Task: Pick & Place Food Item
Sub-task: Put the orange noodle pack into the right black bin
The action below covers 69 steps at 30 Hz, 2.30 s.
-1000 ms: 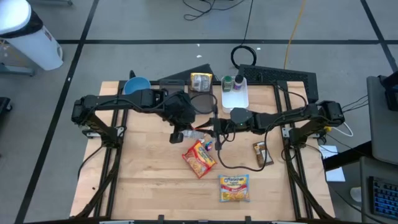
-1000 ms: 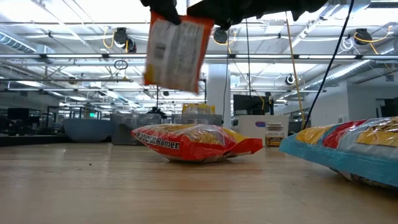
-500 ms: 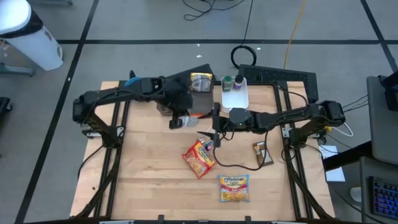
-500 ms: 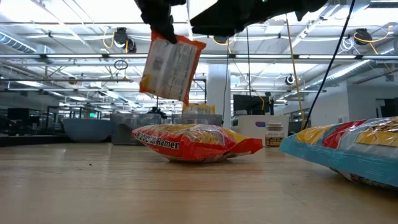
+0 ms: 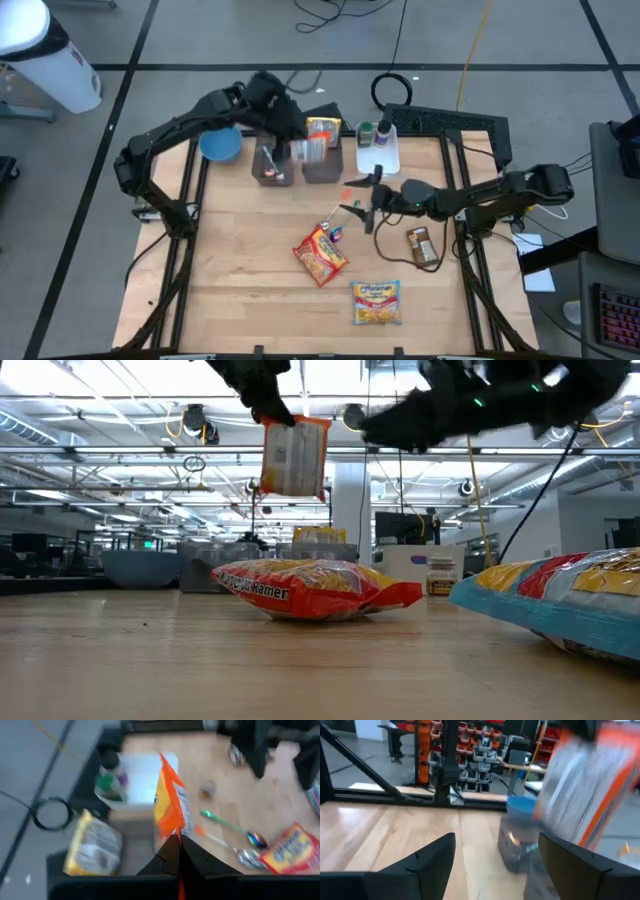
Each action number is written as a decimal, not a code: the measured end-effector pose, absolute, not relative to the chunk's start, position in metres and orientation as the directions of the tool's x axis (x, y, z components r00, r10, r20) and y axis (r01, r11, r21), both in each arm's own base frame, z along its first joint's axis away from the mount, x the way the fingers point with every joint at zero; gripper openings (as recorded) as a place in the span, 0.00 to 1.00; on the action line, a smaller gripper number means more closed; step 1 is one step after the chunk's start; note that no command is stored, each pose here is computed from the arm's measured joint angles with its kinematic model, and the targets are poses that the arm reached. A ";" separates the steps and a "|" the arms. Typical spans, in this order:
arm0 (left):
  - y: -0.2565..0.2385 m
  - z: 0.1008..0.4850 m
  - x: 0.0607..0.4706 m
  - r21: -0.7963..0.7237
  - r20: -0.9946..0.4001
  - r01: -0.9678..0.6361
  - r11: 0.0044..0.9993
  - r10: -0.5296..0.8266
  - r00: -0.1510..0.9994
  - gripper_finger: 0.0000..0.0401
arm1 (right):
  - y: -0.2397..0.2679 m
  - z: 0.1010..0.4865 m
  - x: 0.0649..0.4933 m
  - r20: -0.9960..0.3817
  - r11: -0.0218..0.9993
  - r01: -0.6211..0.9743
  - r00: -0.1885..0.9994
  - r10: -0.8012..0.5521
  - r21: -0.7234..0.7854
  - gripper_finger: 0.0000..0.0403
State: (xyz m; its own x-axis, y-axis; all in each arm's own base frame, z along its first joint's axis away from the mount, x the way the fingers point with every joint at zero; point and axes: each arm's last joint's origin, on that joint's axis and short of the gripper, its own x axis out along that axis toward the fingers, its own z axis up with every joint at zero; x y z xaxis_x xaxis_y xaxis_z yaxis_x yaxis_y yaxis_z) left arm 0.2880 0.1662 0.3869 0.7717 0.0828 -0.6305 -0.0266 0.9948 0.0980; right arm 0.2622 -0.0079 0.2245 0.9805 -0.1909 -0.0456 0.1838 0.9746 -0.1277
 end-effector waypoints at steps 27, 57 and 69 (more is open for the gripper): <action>0.284 0.320 0.329 -0.054 -0.631 -0.014 0.998 -0.023 0.776 0.00 | -0.023 0.176 0.210 -0.033 0.963 0.265 0.964 -0.264 0.044 0.68; 0.293 0.287 0.324 -0.084 -0.646 -0.002 0.996 -0.053 0.762 0.01 | -0.023 0.175 0.210 -0.036 0.964 0.266 0.964 -0.265 0.027 0.68; 0.297 0.266 0.326 -0.058 -0.600 0.015 0.998 -0.047 0.799 0.01 | -0.023 0.175 0.210 -0.036 0.964 0.266 0.964 -0.265 0.027 0.68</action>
State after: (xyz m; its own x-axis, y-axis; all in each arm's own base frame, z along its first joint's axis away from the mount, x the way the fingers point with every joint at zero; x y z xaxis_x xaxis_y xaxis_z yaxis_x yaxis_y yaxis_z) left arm 0.3258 0.2973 0.2664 0.7986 -0.0473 -0.6000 0.0152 0.9982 -0.0585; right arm 0.2103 -0.0235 0.1754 0.9636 -0.2649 -0.0365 0.2659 0.9636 0.0267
